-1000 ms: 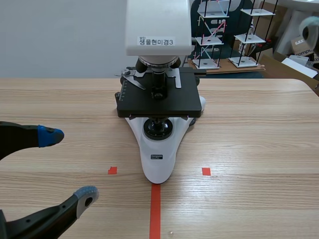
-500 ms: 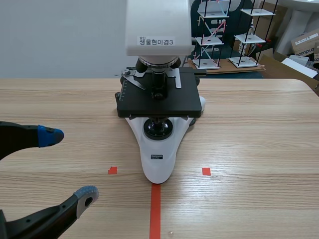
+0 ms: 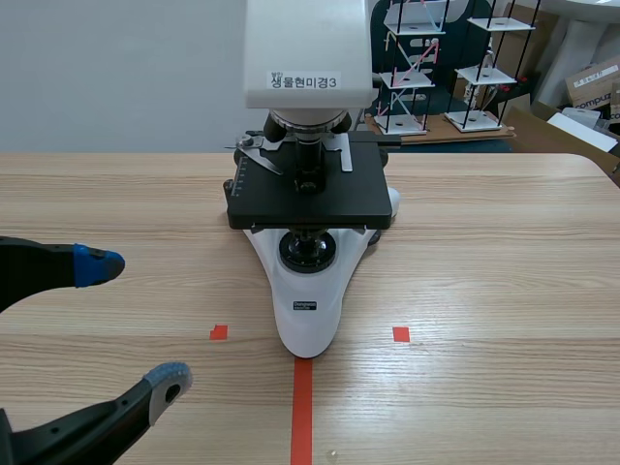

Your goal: Point at the eyepiece

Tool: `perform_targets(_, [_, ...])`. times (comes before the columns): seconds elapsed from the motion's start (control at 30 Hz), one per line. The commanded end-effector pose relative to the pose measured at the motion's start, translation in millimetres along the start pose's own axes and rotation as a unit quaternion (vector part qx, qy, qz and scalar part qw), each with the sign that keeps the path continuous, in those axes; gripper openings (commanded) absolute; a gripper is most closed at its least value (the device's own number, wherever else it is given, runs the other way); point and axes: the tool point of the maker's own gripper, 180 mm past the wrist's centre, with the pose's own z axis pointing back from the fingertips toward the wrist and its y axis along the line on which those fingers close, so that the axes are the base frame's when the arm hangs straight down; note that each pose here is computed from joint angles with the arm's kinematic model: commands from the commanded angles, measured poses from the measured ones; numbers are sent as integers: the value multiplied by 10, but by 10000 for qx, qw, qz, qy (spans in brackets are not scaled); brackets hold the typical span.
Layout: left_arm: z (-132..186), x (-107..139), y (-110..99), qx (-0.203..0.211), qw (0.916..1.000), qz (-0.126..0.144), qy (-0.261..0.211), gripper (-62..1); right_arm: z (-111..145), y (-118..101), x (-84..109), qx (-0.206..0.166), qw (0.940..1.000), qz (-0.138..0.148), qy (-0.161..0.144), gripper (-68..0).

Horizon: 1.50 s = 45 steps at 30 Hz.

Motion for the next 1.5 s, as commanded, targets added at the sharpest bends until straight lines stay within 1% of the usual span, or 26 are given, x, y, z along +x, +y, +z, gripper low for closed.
perform_targets(0.0, [0, 60, -7, -20, 9999, 4, -114, 14, -67, -99, 76, -135, 9998, -98, -110, -656])
perform_targets(0.07, [0, 60, -7, -20, 9999, 4, -114, 14, -211, -86, 24, -76, 9997, -249, 13, -656])
perform_targets(0.17, [0, 60, -7, -20, 9999, 4, -114, 14, -456, 4, -46, 97, 9985, -501, 201, -656])
perform_targets(0.23, [0, 60, -7, -20, 9999, 4, -114, 14, -612, 77, -57, 216, 9973, -641, 282, -656])
perform_targets(0.3, [0, 60, -7, -20, 9999, 4, -114, 14, -752, 124, -31, 300, 9963, -756, 288, -656])
perform_targets(0.43, [0, 60, -7, -20, 9999, 4, -114, 14, -971, 153, 32, 376, 9941, -978, 292, -656])
perform_targets(0.47, [0, 60, -7, -20, 9999, 4, -114, 14, -1014, 191, 51, 458, 9936, -993, 298, -656])
perform_targets(0.6, [0, 60, -7, -20, 9999, 4, -114, 14, -1157, 372, 48, 731, 9897, -1124, 505, -656])
perform_targets(0.73, [0, 59, -7, -20, 9999, 4, -112, 14, -1228, 521, 8, 933, 9841, -1335, 704, -656])
perform_targets(0.87, [0, 60, -7, -20, 9999, 4, -114, 14, -1266, 617, 45, 1075, 9804, -1491, 712, -656])
perform_targets(1.1, [0, 60, -7, -20, 9999, 4, -114, 14, -1311, 879, 89, 1425, 9716, -1676, 869, -656])
perform_targets(1.23, [0, 60, -7, -20, 9999, 4, -114, 14, -1315, 907, 100, 1465, 9705, -1704, 876, -656])
perform_targets(1.33, [0, 60, -7, -20, 9999, 4, -114, 14, -1306, 924, 76, 1500, 9690, -1716, 954, -656])
perform_targets(1.47, [0, 60, -7, -20, 9999, 4, -114, 14, -1304, 926, 71, 1504, 9687, -1718, 970, -656])
